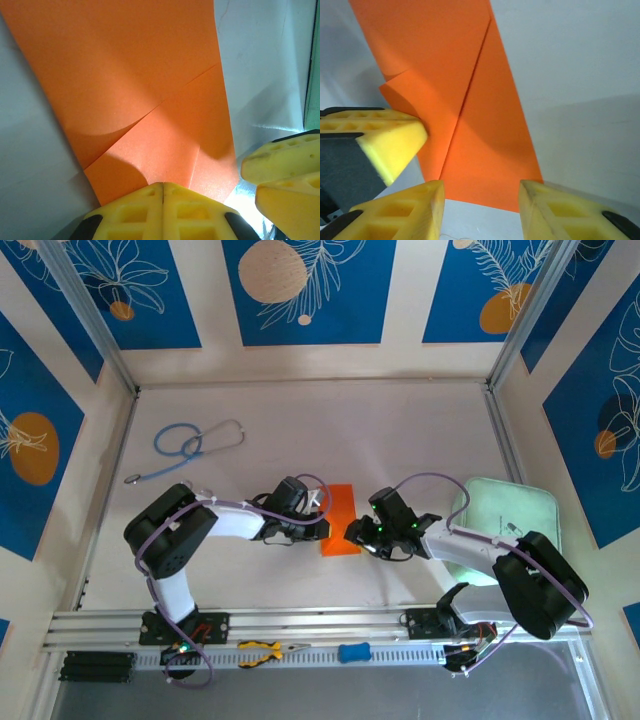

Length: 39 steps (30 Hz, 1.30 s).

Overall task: Fold a paper plane with a square sheet of paper (pick it up from the middle)
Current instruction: Turn over the paper at the center of the table.

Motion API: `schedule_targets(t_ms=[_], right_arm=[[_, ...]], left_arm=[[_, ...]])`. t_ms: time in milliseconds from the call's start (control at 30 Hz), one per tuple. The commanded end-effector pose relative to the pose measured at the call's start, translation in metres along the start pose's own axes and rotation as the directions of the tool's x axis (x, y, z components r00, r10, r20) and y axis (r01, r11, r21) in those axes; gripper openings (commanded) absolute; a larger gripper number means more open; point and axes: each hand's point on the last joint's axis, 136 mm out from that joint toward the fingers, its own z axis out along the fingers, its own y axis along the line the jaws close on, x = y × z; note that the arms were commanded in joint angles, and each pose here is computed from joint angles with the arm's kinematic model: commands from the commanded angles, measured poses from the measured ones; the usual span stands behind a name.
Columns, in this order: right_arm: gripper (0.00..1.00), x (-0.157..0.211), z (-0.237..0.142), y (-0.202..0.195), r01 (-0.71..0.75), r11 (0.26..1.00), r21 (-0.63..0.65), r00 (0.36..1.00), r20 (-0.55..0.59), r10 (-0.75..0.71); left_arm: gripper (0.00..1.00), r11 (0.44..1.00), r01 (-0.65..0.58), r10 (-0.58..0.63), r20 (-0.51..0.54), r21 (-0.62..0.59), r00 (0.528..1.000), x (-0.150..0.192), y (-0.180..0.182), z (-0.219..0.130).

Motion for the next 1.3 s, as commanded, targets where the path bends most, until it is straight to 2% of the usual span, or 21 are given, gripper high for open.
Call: schedule_targets(t_ms=[0,300,800,1033,1267], right_arm=[[0.44,0.002,0.003,-0.001,-0.003,1.000,-0.010,1.000,-0.013,0.003],[0.44,0.003,0.009,-0.011,-0.038,0.998,0.049,0.999,-0.032,0.039],[0.49,-0.019,0.021,0.037,0.042,0.985,-0.165,0.995,-0.084,-0.057],[0.51,-0.037,0.018,0.041,0.052,0.982,-0.181,0.996,-0.058,-0.064],[0.47,-0.047,0.024,0.039,0.059,0.980,-0.189,0.994,-0.077,-0.075]], left_arm=[[0.00,1.000,0.023,-0.023,-0.026,-0.012,0.999,0.006,0.006,-0.001],[0.00,1.000,0.023,-0.023,-0.024,-0.010,0.999,0.005,0.005,-0.001],[0.00,1.000,0.028,-0.028,-0.035,-0.011,0.999,0.008,0.008,0.001],[0.00,1.000,0.026,-0.026,-0.034,-0.011,0.999,0.008,0.007,0.000],[0.00,1.000,0.024,-0.024,-0.031,-0.009,0.999,0.008,0.006,-0.001]])
